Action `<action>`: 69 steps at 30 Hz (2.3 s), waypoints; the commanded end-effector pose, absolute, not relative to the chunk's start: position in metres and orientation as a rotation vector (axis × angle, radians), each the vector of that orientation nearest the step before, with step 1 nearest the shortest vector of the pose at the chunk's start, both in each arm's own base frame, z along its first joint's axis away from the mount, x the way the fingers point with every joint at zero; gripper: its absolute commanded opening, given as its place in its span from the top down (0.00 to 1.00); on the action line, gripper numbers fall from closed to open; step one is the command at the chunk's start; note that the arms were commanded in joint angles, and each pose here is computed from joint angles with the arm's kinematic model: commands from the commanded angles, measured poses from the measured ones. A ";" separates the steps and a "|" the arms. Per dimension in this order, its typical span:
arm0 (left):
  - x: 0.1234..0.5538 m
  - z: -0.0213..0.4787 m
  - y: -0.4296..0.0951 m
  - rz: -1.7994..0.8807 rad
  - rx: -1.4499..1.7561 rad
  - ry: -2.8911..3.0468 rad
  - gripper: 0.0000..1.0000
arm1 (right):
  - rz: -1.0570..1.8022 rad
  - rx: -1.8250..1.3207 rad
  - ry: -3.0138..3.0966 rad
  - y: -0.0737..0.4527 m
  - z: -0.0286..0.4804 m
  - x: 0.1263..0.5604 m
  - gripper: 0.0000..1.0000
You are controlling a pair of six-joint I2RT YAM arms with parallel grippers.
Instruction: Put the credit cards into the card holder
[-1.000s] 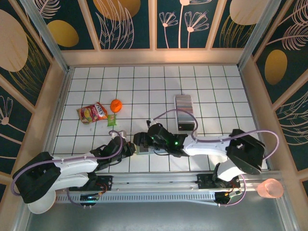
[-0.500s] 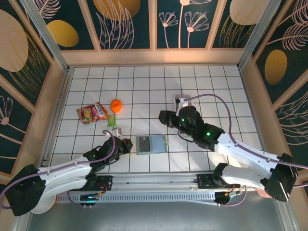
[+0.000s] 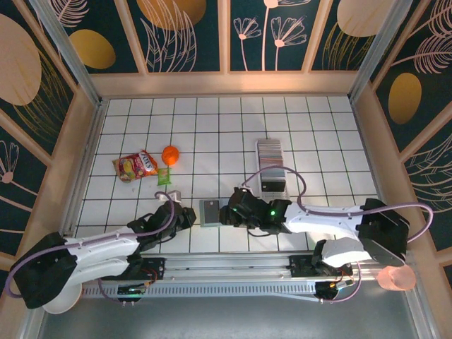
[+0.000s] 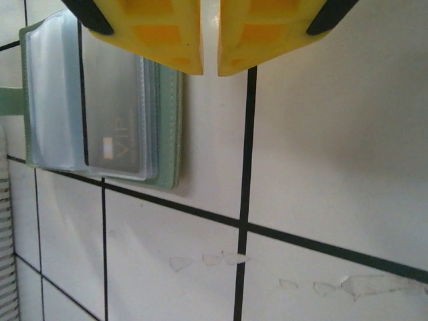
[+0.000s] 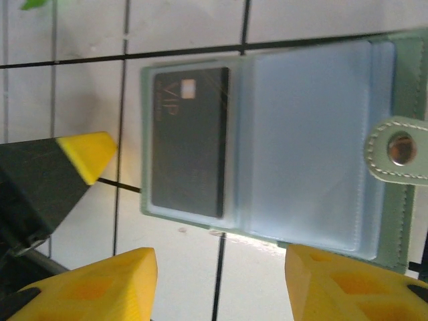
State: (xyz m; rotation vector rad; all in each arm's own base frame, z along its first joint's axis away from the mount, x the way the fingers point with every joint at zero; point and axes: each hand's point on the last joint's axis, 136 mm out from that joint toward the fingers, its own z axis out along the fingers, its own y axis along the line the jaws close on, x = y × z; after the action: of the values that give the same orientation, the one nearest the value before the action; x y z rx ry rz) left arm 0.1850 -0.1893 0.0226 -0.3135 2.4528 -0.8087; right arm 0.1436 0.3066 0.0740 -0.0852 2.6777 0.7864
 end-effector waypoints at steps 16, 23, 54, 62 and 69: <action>0.186 0.029 -0.205 -0.891 -0.277 2.441 0.90 | 0.614 0.005 2.736 0.300 0.033 0.158 0.44; 0.185 0.025 -0.205 -0.887 -0.274 2.454 0.92 | 0.671 -0.015 2.737 0.319 0.031 0.161 0.44; 0.195 0.048 -0.159 -0.768 -0.493 2.298 0.93 | 1.135 -0.090 2.616 0.397 0.063 0.153 0.45; 0.193 0.066 -0.160 -0.875 -0.566 2.246 0.91 | 1.379 -0.205 2.438 0.427 0.107 0.156 0.46; 0.192 0.087 -0.163 -0.928 -0.583 2.228 0.89 | 1.393 -0.359 2.219 0.429 0.170 0.173 0.47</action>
State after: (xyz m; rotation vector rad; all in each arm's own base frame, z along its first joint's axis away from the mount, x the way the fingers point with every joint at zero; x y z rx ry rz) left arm 0.1940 -0.1634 0.0794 -0.5607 2.2127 -0.9306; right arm 0.1618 0.4222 0.1108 -0.2521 2.4281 1.3288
